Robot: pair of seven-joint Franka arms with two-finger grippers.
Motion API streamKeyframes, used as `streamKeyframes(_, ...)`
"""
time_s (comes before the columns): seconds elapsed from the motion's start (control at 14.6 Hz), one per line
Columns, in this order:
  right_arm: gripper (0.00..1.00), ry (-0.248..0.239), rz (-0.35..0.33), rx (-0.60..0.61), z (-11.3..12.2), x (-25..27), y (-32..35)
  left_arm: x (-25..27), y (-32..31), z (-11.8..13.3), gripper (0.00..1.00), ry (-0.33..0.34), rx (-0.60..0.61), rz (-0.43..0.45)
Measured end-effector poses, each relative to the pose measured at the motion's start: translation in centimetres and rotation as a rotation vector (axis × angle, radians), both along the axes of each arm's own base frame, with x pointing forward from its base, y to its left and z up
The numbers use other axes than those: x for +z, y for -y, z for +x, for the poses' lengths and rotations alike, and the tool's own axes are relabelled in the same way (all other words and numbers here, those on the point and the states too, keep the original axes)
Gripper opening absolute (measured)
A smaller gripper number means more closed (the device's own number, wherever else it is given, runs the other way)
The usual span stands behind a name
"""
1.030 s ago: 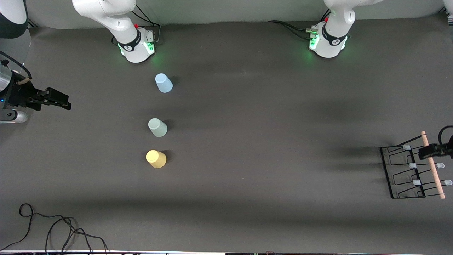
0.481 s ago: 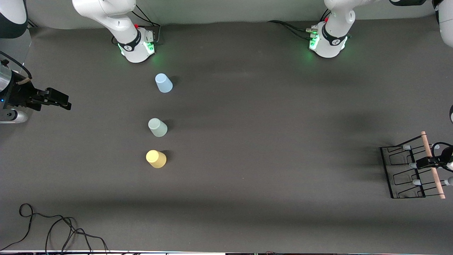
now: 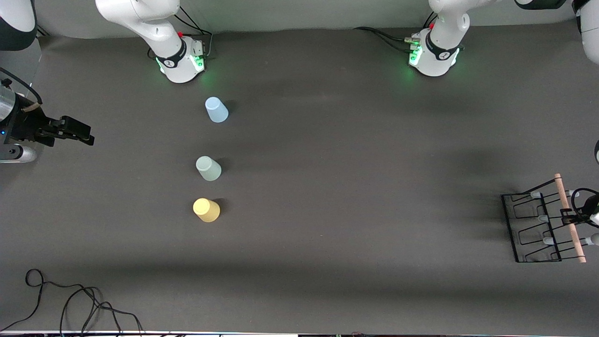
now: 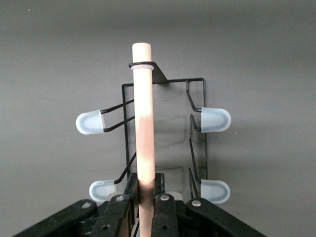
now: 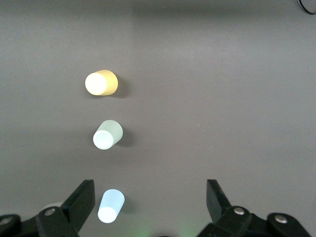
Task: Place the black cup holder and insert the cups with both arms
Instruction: 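Grasp the rack handle and carry it toward the table middle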
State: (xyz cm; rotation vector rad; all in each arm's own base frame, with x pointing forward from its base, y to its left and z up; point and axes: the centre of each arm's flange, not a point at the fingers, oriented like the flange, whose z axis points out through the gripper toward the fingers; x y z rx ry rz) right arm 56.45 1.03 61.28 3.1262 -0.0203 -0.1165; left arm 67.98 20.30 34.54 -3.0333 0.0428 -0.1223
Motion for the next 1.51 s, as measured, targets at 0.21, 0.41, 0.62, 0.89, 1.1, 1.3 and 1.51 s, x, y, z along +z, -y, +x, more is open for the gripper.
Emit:
streamKeyframes(0.21, 1.0, 0.0, 0.0, 0.0, 0.0, 0.0, 0.0, 1.0, 1.8, 0.9, 0.16, 0.011, -0.027, -0.004)
streamKeyframes(0.41, 1.0, 0.0, 0.0, 0.0, 0.0, 0.0, 0.0, 3.6, 5.5, 1.8, 0.16, 0.002, -0.077, -0.01)
streamKeyframes(0.62, 1.0, 0.0, 0.0, 0.0, 0.0, 0.0, 0.0, 7.6, 11.7, 1.0, 0.16, -0.061, -0.13, -0.031)
streamKeyframes(0.89, 1.0, 0.0, 0.0, 0.0, 0.0, 0.0, 0.0, 10.9, 17.7, -0.3, 0.16, -0.093, -0.135, -0.057)
streamKeyframes(1.1, 1.0, 0.0, 0.0, 0.0, 0.0, 0.0, 0.0, 11.7, 25.6, -1.7, 0.16, -0.147, -0.105, -0.092)
streamKeyframes(1.3, 1.0, 0.0, 0.0, 0.0, 0.0, 0.0, 0.0, 11.7, 37.5, -4.0, 0.16, -0.16, -0.047, -0.089)
streamKeyframes(1.51, 1.0, 0.0, 0.0, 0.0, 0.0, 0.0, 0.0, 11.8, 47.9, -7.8, 0.16, -0.154, -0.037, -0.081)
